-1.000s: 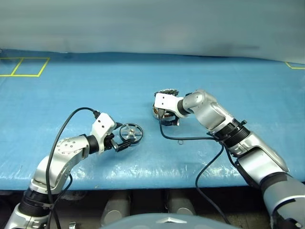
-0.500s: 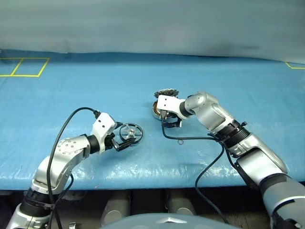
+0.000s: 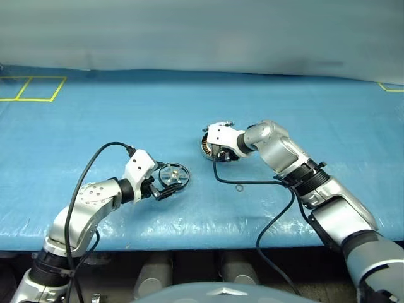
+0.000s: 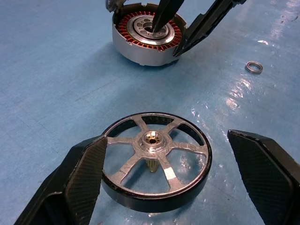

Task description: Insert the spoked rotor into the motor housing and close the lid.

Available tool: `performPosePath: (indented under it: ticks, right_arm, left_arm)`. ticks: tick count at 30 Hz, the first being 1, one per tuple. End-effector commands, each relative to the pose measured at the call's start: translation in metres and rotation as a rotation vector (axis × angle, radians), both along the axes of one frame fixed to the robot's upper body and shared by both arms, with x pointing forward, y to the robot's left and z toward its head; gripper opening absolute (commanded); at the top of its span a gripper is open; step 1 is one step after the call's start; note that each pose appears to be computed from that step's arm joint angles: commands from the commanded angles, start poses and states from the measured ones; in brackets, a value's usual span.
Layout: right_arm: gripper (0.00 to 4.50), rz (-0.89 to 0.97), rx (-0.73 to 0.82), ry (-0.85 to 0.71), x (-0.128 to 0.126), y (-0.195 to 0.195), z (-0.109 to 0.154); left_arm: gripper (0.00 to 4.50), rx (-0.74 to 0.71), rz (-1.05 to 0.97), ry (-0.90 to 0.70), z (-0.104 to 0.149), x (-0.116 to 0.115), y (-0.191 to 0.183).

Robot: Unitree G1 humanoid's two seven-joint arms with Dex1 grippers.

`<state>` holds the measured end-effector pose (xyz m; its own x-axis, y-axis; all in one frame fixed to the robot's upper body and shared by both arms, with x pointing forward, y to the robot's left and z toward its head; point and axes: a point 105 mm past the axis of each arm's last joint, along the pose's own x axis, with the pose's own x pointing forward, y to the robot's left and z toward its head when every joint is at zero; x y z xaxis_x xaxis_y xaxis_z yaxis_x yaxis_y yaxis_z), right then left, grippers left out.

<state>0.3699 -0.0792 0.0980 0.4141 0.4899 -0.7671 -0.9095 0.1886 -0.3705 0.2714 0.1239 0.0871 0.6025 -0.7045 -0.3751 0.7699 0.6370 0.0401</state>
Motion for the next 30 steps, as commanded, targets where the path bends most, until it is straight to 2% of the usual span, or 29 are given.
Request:
performPosePath:
  ticks: [1,9,18,30]
  right_arm:
    - [1.81,0.016,0.021,0.023,-0.01,0.005,-0.002]
    - [1.81,0.039,0.018,0.064,-0.043,0.004,-0.014]
    - [1.81,0.045,0.085,0.093,-0.077,0.016,-0.022]
    - [1.81,0.057,0.139,0.133,-0.107,0.029,-0.027]
  left_arm:
    - [4.5,-0.011,-0.016,-0.042,0.009,0.0,-0.004]
    - [4.5,-0.01,-0.01,-0.024,0.006,-0.003,-0.002]
    - [4.5,-0.008,-0.016,-0.011,0.006,-0.004,0.0]
    - [4.5,-0.007,-0.017,-0.003,0.004,-0.004,0.0]
